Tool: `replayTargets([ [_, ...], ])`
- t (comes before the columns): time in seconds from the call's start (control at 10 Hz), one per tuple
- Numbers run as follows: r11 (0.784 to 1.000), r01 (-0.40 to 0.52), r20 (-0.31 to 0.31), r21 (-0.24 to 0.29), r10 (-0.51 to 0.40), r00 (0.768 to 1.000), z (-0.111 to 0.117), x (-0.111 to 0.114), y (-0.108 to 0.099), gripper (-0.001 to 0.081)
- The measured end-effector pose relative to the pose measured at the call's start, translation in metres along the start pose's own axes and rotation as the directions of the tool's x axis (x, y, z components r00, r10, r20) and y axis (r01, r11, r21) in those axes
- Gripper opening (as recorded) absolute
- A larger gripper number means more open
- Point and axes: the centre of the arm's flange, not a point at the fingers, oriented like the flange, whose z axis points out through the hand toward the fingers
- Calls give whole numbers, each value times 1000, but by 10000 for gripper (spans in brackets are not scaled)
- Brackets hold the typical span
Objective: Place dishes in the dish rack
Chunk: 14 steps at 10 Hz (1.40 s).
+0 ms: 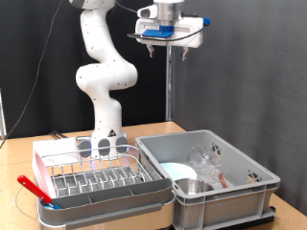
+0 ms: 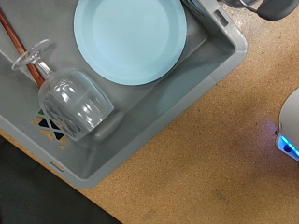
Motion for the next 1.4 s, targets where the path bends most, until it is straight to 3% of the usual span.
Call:
replayTargets([
  [0.1, 999, -36, 0, -4, 36, 999, 0, 2, 0, 809],
  [0.2, 999, 32, 9, -36, -32, 999, 2, 3, 4, 809],
  [0.3, 991, 129, 23, -35, -128, 991, 2, 3, 3, 809],
  [0.4, 971, 239, 23, 10, -239, 971, 3, -2, -2, 809],
  [0.6, 900, 408, -29, 150, -409, 912, 11, -18, -18, 809],
  [0.7, 887, 423, -47, 184, -422, 905, 21, -28, -23, 809],
  [0.9, 889, 422, -51, 176, -420, 906, 24, -34, -27, 809],
  [1.0, 878, 444, -52, 182, -442, 896, 25, -33, -27, 809],
  [1.2, 803, 564, -65, 194, -563, 824, 35, -28, -29, 809],
  [1.3, 777, 599, -75, 193, -597, 799, 42, -27, -30, 809],
  [1.4, 766, 615, -83, 186, -611, 787, 51, -26, -31, 809],
])
